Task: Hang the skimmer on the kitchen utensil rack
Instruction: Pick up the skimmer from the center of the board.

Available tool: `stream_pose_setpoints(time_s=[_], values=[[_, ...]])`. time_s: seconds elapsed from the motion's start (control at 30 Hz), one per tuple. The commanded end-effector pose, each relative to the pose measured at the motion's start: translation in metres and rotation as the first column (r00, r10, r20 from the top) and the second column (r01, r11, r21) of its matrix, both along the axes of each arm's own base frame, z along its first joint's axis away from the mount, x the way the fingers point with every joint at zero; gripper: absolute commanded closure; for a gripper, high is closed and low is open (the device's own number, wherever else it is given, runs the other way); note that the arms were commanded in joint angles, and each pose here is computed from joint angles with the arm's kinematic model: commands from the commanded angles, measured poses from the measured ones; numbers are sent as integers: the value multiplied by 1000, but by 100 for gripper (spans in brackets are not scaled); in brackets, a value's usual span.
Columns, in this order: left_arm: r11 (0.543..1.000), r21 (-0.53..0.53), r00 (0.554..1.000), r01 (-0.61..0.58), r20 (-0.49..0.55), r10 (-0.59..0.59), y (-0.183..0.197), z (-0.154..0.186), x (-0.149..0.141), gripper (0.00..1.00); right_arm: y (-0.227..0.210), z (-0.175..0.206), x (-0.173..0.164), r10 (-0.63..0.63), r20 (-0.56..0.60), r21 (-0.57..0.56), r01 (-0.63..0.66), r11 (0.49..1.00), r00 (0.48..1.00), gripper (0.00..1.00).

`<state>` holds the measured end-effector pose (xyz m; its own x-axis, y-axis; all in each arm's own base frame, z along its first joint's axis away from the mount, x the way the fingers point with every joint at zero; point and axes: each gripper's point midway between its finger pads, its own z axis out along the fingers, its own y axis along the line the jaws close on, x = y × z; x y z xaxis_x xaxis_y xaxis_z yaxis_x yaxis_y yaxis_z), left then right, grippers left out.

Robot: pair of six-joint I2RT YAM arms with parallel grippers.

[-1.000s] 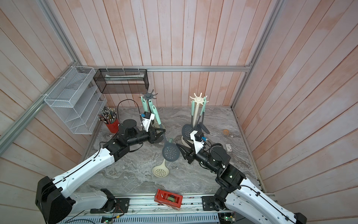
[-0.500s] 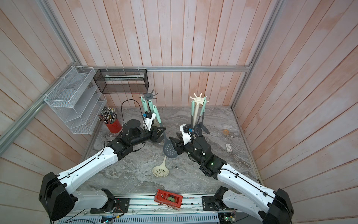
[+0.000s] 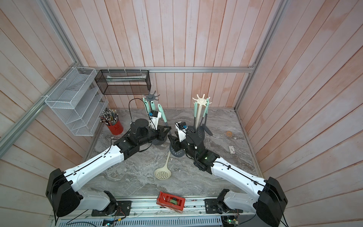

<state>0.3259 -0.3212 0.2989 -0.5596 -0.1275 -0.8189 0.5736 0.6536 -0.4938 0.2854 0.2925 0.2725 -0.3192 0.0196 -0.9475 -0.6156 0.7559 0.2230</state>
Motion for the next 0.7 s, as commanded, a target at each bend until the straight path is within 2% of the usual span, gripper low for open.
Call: stream_pose_setpoints(time_s=[0.0, 0.23, 0.37, 0.53, 0.67], values=[[1000, -24, 1000, -5, 22, 6, -6, 14, 1, 100, 4, 2, 3, -2, 4, -20, 2, 1000, 1000, 52], [1000, -29, 1000, 8, 14, -7, -9, 16, -4, 100, 7, -2, 9, -15, 8, -38, 15, 999, 1000, 59], [1000, -29, 1000, 2, 8, -2, -9, 16, -4, 100, 8, -3, 10, -18, 13, -36, 19, 999, 1000, 74], [1000, -29, 1000, 1, 4, -1, -9, 17, -5, 100, 5, 0, 12, -31, 37, -40, 32, 999, 999, 88], [1000, -29, 1000, 3, 9, -2, -8, 19, -6, 88, 1, 1, 13, -44, 53, -43, 46, 998, 998, 99]])
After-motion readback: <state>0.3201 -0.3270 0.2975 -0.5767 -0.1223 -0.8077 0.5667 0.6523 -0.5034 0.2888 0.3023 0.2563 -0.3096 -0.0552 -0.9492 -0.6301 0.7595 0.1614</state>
